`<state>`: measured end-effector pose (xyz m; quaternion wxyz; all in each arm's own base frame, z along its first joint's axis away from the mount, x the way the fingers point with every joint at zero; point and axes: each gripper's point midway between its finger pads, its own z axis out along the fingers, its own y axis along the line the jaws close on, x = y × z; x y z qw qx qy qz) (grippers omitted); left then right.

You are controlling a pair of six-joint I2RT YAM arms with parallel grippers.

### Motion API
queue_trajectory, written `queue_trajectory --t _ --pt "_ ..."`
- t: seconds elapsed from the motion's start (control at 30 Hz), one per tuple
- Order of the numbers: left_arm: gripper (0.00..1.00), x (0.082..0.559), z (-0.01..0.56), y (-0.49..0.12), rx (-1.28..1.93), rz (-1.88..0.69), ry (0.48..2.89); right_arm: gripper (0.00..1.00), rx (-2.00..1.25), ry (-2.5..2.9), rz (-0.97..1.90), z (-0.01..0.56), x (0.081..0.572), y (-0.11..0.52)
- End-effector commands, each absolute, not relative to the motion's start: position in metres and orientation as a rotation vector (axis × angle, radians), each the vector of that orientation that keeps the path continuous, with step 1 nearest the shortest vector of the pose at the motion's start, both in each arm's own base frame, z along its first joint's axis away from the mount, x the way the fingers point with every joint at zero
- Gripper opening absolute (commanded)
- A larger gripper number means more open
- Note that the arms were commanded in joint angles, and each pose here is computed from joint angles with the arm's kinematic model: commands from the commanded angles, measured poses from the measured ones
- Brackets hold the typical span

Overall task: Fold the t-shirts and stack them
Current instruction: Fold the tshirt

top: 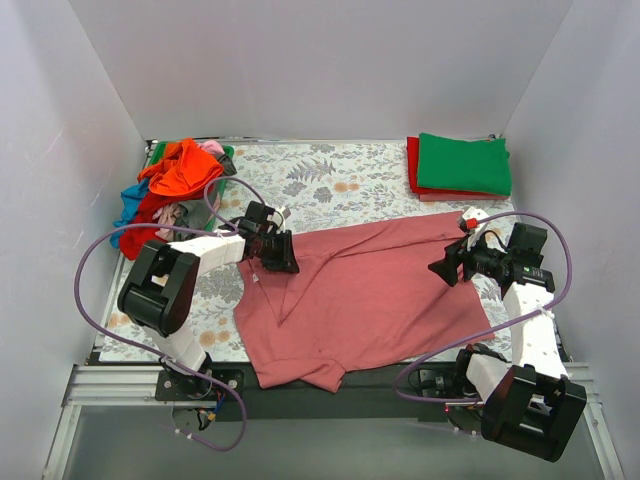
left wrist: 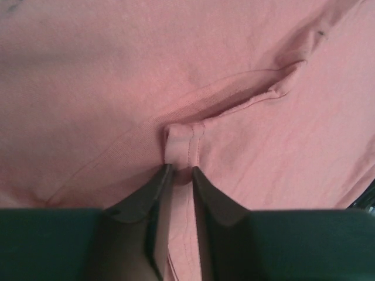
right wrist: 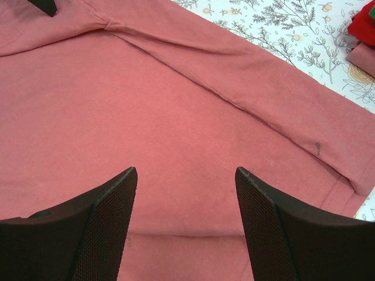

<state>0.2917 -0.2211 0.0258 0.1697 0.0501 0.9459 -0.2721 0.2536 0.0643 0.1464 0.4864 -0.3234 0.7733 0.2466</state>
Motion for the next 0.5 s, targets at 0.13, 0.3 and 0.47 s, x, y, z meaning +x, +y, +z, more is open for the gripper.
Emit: queue_trajectory --t 0.13,0.3,0.47 --pt "0.04 0.293 0.045 -0.229 0.2 -0.819 2.628 0.75 -0.795 1.855 0.615 0.148 0.253 0.066" --pt "0.0 0.29 0.055 -0.235 0.226 -0.883 2.597 0.75 -0.791 1.858 0.613 0.148 0.253 0.065" --pt "0.0 0.283 0.059 -0.243 0.263 -0.959 2.585 0.75 -0.789 1.856 0.608 0.149 0.254 0.064"
